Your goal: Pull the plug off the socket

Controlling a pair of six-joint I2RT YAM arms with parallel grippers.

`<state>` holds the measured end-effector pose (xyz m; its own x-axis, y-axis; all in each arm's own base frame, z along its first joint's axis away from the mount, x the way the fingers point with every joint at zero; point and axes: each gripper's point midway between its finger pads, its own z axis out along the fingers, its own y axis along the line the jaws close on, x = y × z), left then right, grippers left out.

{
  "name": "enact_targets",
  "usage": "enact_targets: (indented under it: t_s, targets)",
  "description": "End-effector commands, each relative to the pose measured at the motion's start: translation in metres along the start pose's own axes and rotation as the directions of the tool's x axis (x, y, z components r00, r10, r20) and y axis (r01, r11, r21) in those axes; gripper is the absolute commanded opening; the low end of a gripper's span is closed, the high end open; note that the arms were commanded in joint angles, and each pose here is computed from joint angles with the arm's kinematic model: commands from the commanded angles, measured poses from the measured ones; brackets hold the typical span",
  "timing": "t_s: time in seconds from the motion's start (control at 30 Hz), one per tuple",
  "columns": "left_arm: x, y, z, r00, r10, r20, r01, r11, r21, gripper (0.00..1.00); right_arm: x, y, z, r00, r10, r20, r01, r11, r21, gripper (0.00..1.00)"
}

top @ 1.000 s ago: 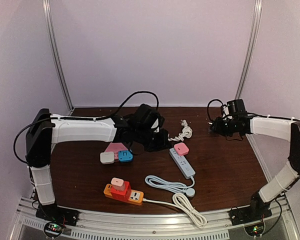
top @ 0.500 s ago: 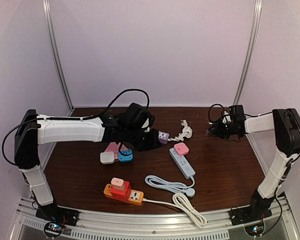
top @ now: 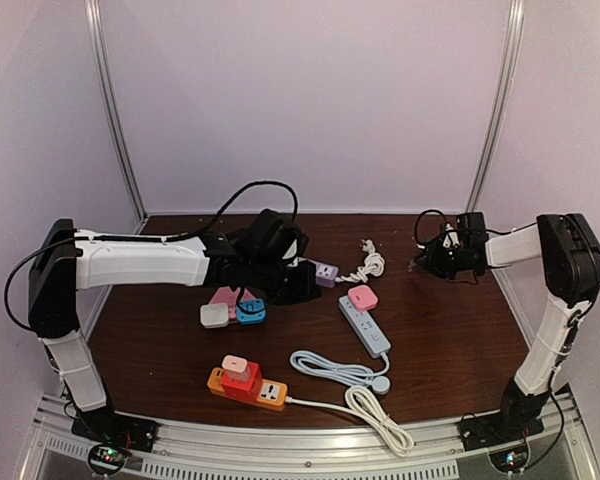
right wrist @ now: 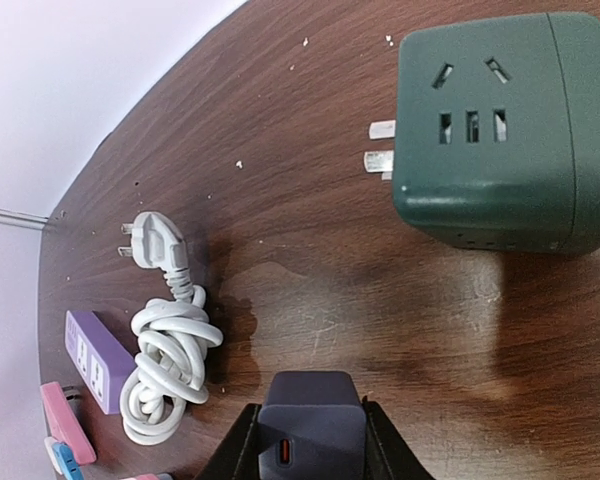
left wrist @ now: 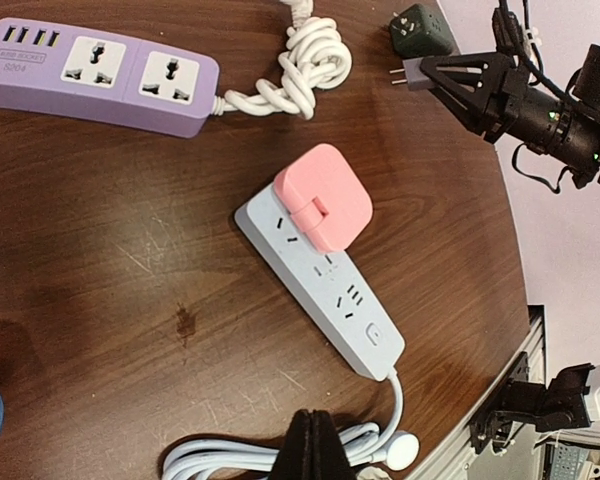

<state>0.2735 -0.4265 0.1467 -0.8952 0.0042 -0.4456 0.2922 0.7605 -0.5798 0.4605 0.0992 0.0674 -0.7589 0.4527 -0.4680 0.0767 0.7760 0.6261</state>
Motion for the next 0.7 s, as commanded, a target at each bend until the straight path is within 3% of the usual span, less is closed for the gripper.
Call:
enact_targets:
  t_s: [0.0, 0.67]
  targets:
    - [-0.004, -0.001, -0.004, 1.0, -0.008, 0.026, 0.008, 1.0, 0.015, 0.0, 0.0, -0.012, 0.002, 1.0, 0.007, -0.007, -0.007, 1.0, 0.023, 0.35]
    - [-0.003, 0.0, 0.003, 0.999, -0.022, 0.025, 0.021, 0.999, 0.025, 0.0, 0.0, -0.023, -0.012, 1.0, -0.026, -0.009, 0.027, 0.996, 0.087, 0.39]
